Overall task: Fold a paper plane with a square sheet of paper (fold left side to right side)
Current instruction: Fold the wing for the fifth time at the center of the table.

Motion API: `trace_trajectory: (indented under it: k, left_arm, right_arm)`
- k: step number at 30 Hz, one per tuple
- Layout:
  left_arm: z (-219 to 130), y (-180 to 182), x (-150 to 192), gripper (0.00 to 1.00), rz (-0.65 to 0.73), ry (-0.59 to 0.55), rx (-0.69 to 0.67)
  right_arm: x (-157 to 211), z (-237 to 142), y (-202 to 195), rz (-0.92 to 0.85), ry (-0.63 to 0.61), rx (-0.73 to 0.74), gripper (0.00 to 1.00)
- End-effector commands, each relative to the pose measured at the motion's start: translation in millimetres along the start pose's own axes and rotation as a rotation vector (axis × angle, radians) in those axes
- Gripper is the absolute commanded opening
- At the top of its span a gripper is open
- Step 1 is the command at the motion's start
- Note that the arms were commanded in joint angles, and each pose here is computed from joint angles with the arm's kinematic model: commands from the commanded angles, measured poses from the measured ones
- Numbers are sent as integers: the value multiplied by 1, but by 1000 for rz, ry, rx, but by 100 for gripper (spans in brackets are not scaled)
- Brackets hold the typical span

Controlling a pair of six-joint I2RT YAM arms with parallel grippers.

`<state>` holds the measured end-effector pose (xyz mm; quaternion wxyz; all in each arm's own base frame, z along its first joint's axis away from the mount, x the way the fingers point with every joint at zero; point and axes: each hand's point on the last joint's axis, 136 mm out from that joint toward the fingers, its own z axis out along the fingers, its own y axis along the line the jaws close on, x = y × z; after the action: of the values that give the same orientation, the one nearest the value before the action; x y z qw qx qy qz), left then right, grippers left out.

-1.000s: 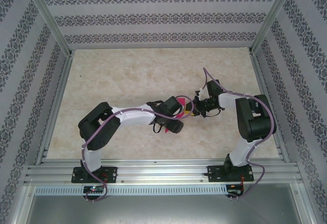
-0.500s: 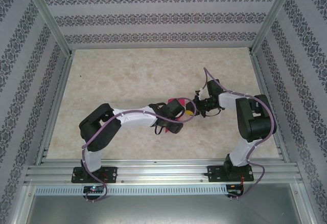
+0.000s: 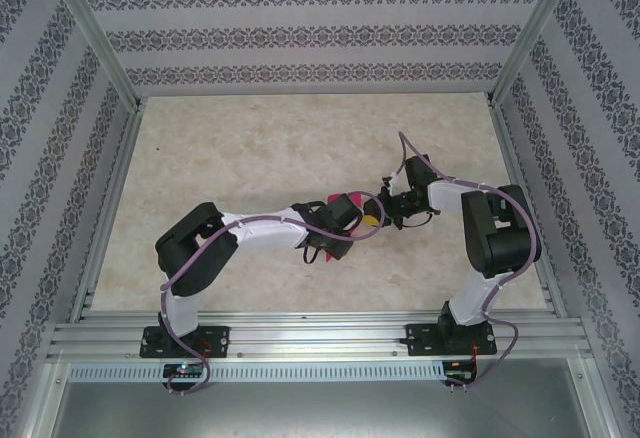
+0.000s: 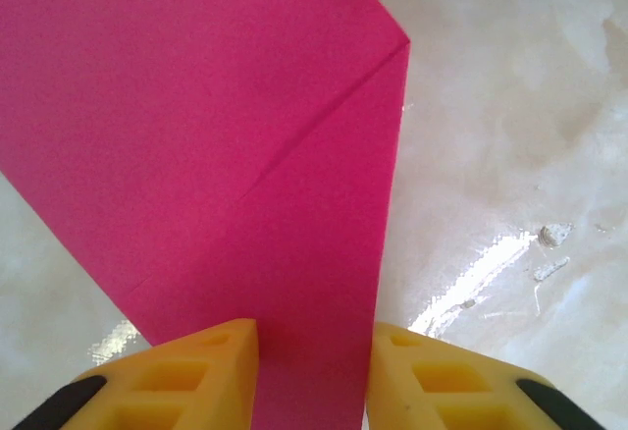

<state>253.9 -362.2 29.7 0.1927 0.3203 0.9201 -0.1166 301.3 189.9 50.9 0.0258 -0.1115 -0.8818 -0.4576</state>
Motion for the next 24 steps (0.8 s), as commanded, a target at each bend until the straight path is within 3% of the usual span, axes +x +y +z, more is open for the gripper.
trace_trajectory:
  k: [1, 15, 24]
  left_arm:
    - [-3, -7, -10, 30, -16, -26, 14]
    - [-20, -1, -33, 3, -215, -123, 216]
    - [-22, 3, -39, 0, -322, -154, 328]
  right_arm:
    - [-4, -5, 11, -55, -23, 6, 15]
    - [-21, -53, 9, -146, -254, 123, 35]
    - [-11, -54, 11, -204, -334, 120, 47]
